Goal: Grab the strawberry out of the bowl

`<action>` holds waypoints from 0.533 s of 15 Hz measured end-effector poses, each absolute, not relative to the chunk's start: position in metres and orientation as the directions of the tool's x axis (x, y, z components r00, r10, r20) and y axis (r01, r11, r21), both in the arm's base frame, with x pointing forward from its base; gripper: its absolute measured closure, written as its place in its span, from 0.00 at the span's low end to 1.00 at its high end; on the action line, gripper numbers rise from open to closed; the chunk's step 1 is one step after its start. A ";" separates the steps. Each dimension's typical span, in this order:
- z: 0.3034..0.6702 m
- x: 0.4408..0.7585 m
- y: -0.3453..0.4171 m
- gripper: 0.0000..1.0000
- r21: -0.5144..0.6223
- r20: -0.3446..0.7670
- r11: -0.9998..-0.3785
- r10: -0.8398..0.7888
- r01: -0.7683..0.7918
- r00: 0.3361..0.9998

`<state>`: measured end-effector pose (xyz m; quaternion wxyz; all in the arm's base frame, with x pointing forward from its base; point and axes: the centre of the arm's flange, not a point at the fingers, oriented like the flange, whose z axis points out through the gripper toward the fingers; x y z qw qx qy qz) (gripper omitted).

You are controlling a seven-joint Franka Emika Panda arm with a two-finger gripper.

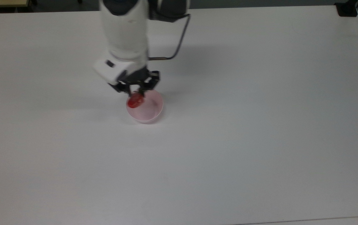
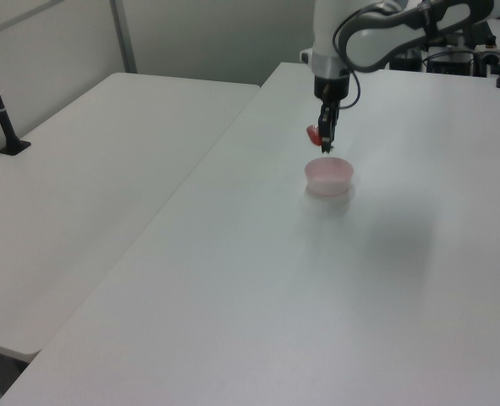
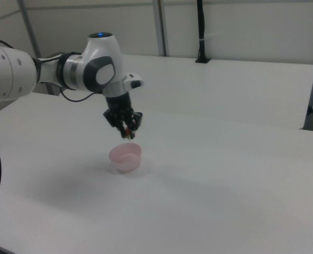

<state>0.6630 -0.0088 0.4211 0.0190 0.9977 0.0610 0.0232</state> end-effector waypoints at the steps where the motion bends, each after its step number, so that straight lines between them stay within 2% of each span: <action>1: 0.424 0.661 -0.045 0.72 0.055 0.045 -0.992 0.112 0.110 0.993; 5: 0.408 0.640 -0.171 0.71 0.094 -0.007 -0.990 0.105 0.106 0.994; 8: 0.384 0.636 -0.207 0.67 0.117 -0.012 -0.989 0.091 0.092 0.996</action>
